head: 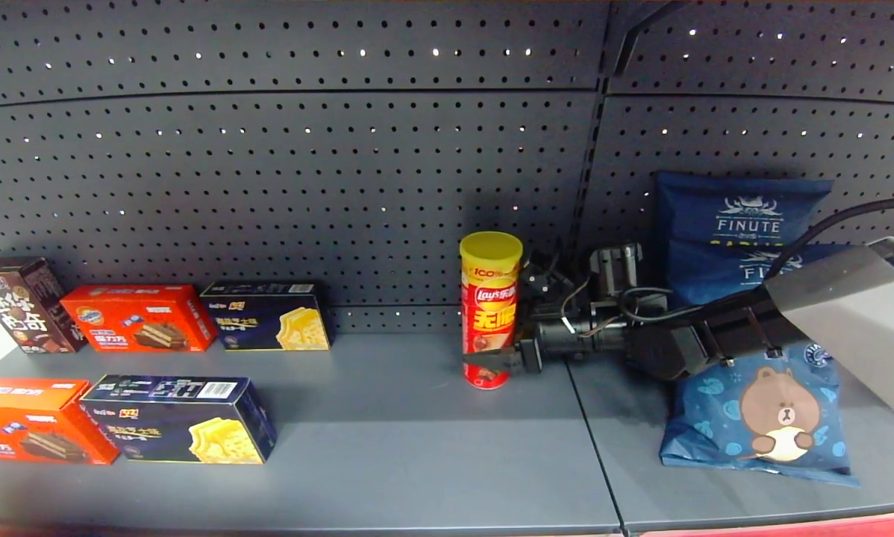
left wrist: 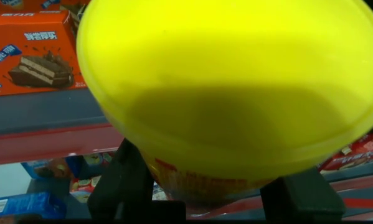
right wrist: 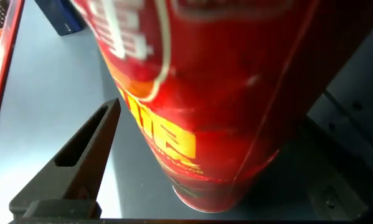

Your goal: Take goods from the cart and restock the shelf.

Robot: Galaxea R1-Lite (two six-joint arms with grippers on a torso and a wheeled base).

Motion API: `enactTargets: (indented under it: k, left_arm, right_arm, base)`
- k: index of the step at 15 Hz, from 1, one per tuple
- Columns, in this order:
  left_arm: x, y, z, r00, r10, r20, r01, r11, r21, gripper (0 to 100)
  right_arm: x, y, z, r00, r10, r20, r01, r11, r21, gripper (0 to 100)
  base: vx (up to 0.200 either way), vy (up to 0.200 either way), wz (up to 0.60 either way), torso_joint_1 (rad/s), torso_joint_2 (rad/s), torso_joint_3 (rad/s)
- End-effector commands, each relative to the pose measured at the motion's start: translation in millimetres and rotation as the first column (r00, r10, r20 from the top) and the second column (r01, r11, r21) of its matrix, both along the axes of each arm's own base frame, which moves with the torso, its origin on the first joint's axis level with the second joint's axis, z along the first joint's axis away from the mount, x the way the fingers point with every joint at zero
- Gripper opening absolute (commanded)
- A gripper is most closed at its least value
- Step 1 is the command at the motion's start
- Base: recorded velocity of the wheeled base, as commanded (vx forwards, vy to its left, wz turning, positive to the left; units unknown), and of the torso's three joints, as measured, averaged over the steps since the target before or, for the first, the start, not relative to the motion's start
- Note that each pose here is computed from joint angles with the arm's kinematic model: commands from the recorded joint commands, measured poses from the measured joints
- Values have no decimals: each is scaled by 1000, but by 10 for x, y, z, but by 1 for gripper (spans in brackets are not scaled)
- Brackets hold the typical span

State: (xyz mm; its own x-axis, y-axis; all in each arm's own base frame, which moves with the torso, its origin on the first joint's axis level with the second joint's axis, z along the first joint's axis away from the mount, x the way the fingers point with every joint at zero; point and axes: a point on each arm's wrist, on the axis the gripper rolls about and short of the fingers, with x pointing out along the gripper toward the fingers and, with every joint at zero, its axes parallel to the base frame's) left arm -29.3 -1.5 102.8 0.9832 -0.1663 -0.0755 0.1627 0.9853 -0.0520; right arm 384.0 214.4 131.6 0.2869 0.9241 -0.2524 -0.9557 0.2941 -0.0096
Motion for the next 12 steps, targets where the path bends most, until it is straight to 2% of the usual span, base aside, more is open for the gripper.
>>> enactTargets:
  k: [1,6,7,12]
  left_arm:
    - [2,0,1,1000,0,-1,0,1000,0,0]
    - [1,0,-5,1000,0,-2,0,1000,0,0]
    - [10,-1,-28,1000,0,-11,0,1000,0,0]
    - [11,-1,-32,1000,0,-13,0,1000,0,0]
  right_arm:
    - [13,7,-12,1000,1,0,-1,1000,0,100]
    - [16,9,-14,1000,2,-1,-2,1000,0,100]
    - [9,13,-1,1000,0,1,0,1000,1,0]
    - [-96,38,127,999,-36,24,36,999,-9,0]
  base:
    - [0,0,0,0,0,0]
    - [0,0,0,0,0,0]
    - [0,0,0,0,0,0]
    - [0,0,0,0,0,0]
